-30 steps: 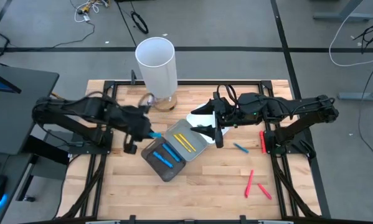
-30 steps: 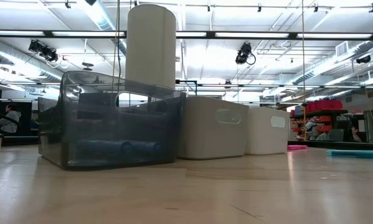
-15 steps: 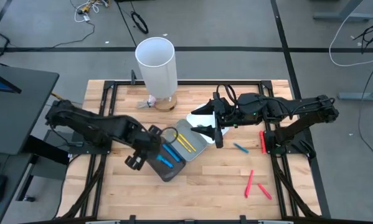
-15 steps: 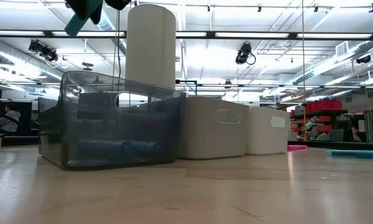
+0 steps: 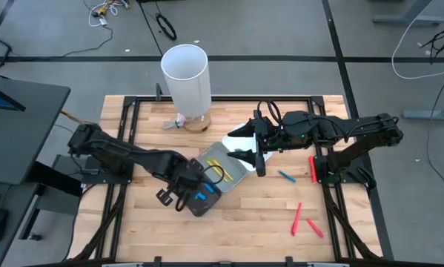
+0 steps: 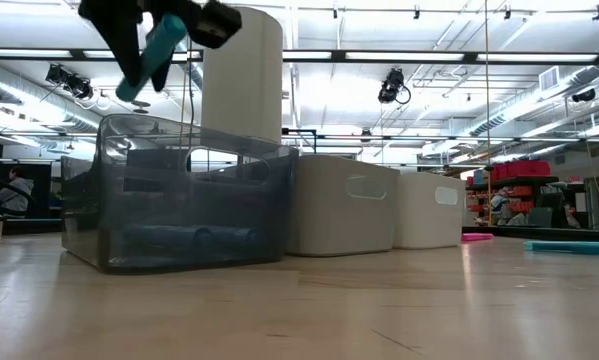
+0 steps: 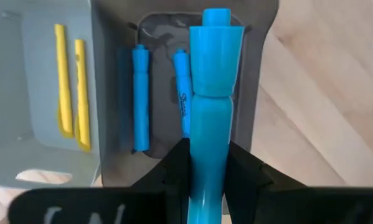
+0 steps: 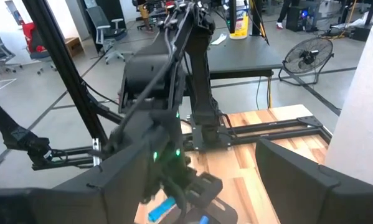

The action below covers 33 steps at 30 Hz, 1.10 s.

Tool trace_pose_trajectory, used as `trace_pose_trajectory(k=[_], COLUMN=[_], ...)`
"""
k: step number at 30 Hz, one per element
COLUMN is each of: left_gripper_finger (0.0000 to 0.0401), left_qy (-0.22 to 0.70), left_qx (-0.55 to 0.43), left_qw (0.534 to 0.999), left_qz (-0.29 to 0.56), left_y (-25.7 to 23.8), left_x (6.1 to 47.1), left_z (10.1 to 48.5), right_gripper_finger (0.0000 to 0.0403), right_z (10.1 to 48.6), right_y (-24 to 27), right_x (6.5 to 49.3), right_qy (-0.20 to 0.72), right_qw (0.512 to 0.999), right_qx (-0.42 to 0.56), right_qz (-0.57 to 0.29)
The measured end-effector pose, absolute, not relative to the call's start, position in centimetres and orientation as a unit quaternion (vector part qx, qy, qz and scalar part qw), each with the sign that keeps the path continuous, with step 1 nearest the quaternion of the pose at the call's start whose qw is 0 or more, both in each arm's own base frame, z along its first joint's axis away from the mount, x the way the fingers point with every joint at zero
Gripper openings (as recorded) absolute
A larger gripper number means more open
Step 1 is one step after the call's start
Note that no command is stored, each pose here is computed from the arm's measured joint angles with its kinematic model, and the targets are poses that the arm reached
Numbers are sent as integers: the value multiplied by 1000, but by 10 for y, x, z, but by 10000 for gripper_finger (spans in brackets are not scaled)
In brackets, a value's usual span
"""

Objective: Pick & Place Markers
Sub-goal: Put the blue highlighter into the black bin

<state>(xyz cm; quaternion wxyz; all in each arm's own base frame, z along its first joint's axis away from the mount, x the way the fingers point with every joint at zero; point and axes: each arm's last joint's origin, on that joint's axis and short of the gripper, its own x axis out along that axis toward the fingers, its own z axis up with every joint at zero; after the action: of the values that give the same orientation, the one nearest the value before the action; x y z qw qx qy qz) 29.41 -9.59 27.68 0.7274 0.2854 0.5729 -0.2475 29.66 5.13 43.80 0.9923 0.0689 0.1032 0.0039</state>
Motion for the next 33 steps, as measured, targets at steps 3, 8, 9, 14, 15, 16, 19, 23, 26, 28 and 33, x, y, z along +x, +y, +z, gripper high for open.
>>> trace_pose_trajectory(k=[3,8,9,14,15,16,19,23,26,28,33], left_gripper_finger=[71,71,71,71,71,71,71,71,71,71,71], left_qy=[578,576,577,584,584,584,582,581,578,572,587], left_qx=[288,285,285,288,286,284,277,275,273,270,255], left_qw=[722,722,720,706,706,706,712,715,718,725,721], left_qz=[-249,-257,-261,-278,-281,-283,-279,-277,-276,-274,-266], left_y=[-98,-103,-104,-108,-109,-109,-109,-109,-109,-109,-107], left_x=[301,314,315,320,321,321,322,321,320,321,314], left_z=[267,253,250,238,236,234,225,215,210,206,190], right_gripper_finger=[297,297,297,297,297,297,297,297,297,297,297], right_z=[438,441,441,441,441,441,441,442,442,442,442], right_y=[51,51,51,51,51,51,51,51,51,50,49], right_x=[297,297,297,297,297,297,297,297,297,297,298], right_qy=[100,88,87,85,85,85,85,84,84,84,83], right_qw=[993,994,994,995,995,995,995,995,995,995,995], right_qx=[66,58,58,58,57,57,56,51,49,49,49], right_qz=[-2,-2,-2,-2,-2,-2,-2,-2,-2,-3,-4])
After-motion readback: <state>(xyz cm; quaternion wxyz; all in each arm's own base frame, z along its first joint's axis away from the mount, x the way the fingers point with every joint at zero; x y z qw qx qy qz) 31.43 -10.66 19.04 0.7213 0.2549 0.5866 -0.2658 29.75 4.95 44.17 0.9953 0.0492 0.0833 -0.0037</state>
